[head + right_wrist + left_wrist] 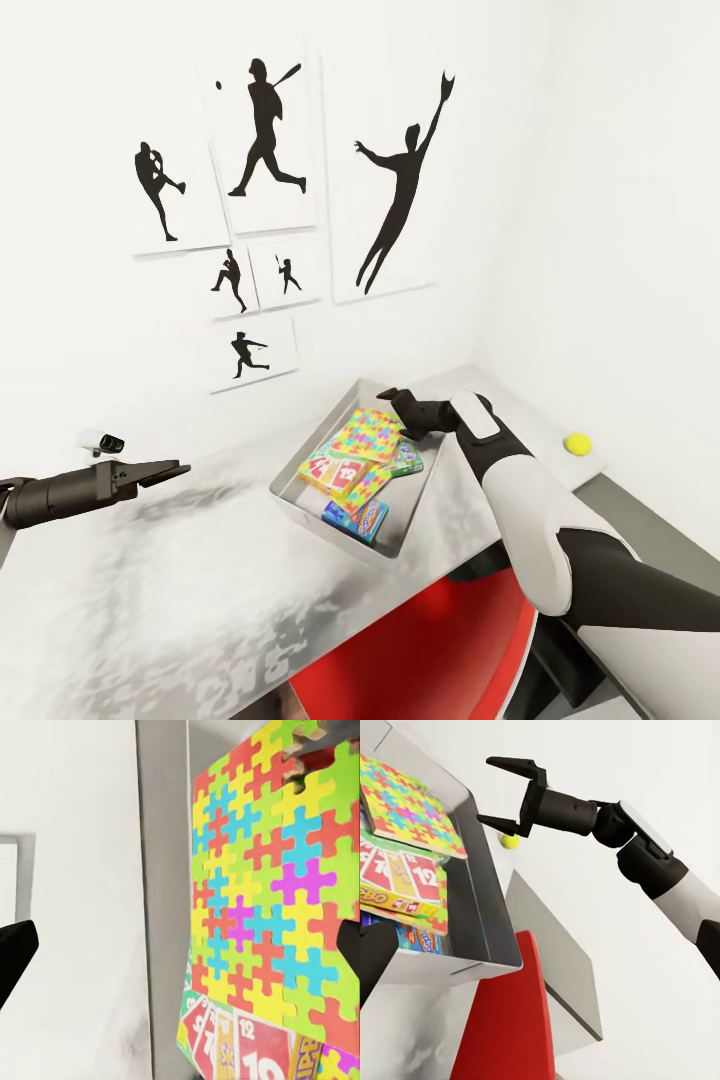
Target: Put all the toys in the child's room - the three board games (two on the bed and one on the table), the two jigsaw puzzles on the table, and the tennis ball on the table - inside the toy box on the table in the child's room.
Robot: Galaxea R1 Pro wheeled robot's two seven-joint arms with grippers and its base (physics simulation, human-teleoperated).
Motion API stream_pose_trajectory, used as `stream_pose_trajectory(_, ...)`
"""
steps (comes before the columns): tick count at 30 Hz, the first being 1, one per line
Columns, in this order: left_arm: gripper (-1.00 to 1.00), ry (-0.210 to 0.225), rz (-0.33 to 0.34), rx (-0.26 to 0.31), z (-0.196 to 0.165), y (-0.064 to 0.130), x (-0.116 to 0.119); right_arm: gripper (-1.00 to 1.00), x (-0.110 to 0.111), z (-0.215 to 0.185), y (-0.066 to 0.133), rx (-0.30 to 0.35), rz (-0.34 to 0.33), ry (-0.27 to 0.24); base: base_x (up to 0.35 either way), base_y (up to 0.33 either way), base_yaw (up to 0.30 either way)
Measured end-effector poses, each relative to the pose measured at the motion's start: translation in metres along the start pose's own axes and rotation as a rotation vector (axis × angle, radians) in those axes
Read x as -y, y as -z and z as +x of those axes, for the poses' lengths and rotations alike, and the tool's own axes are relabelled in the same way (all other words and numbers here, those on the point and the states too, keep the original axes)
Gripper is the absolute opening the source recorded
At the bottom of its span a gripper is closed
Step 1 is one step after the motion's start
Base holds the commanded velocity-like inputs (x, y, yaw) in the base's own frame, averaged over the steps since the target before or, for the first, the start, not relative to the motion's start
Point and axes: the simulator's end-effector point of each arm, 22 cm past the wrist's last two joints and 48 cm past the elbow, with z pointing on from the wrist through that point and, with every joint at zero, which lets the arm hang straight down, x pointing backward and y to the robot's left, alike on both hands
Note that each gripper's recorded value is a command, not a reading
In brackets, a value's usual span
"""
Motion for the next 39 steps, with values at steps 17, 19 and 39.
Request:
stream_pose_trajectory(17, 1.0, 0.0, 0.0, 0.0, 0.0, 0.0, 0.0, 1.0, -0.032, -0.021, 0.015, 0.044, -0.108, 0.037, 0.0, 0.0, 0.0)
stream_pose_trajectory(19, 1.0, 0.0, 0.0, 0.0, 0.0, 0.0, 0.0, 1.0, -0.065, -0.028, 0.031, 0.05, -0.194, 0.09, 0.0, 0.0, 0.0)
stream_pose_trajectory(39, 1.0, -0.001, -0.001, 0.0, 0.0, 0.001, 0.0, 1.0, 0.011, 0.0, 0.161, 0.112, -0.414, 0.288, 0.0, 0.0, 0.0)
